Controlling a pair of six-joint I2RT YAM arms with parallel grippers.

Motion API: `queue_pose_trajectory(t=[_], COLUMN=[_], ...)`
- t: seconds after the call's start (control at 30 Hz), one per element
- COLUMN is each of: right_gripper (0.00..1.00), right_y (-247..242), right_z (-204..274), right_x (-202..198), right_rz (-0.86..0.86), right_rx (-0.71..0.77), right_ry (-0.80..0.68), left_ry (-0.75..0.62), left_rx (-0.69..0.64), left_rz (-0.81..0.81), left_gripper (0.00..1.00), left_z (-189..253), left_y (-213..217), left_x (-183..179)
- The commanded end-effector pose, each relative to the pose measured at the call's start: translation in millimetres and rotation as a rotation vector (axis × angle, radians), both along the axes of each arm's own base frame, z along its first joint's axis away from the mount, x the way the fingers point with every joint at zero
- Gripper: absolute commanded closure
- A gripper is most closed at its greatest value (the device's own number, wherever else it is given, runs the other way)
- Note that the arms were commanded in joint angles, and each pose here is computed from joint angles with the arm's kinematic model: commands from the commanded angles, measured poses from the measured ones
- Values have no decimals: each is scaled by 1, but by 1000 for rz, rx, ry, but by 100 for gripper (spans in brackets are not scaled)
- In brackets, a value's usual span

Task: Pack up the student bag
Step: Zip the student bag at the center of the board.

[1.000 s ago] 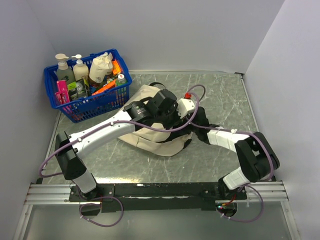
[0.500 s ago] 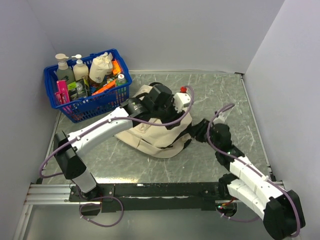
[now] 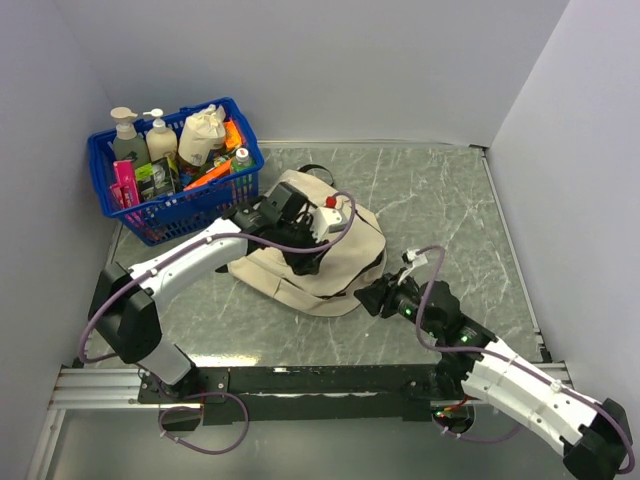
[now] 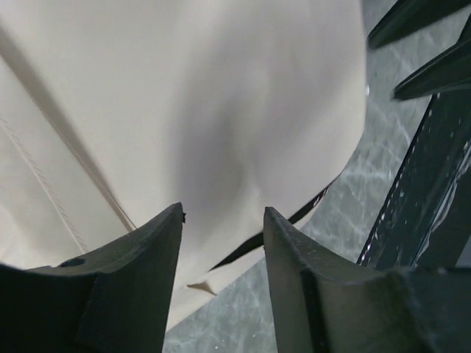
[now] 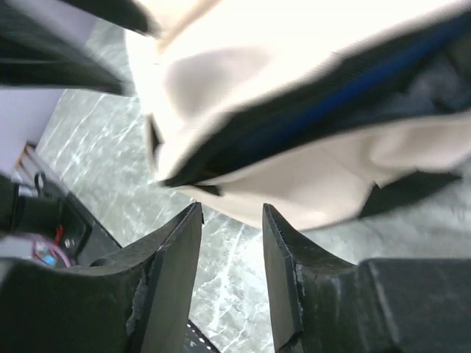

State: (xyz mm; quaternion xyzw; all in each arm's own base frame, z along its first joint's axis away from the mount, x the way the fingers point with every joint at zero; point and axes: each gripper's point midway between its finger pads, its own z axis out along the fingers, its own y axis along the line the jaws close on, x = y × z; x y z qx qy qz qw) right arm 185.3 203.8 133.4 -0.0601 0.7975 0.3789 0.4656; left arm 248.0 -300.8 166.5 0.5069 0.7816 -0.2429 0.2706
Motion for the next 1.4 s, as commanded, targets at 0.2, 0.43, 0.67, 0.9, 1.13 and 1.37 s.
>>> queue_pose_trajectory(t=[0.2,0.43,0.67,0.9,1.13,1.37], right_gripper=[49,37,36,41,67,97], right_y=[25,46,64,68,71,74], right_z=[21,18,6,-7,-14,1], right_x=[4,4,4,10,15,12], right_rz=[241,367,459,459,451,436], right_rx=[-303,-458,-582,-645,-668,-614], right_ry=[-340,-404,-417,-382,-371,-355], left_ry=[8,12,18,10,16,66], left_rx=[-155,-175,-200,-231,-250,-262], left_rz=[-192,-183,-203,-187,-172,-189], left_gripper=[62,60,59,60,59,49], left_z=[25,34,40,50,51,19], left_y=[10,14,13,20,20,21], left_x=[-34,-31,-30,-26,-24,-37])
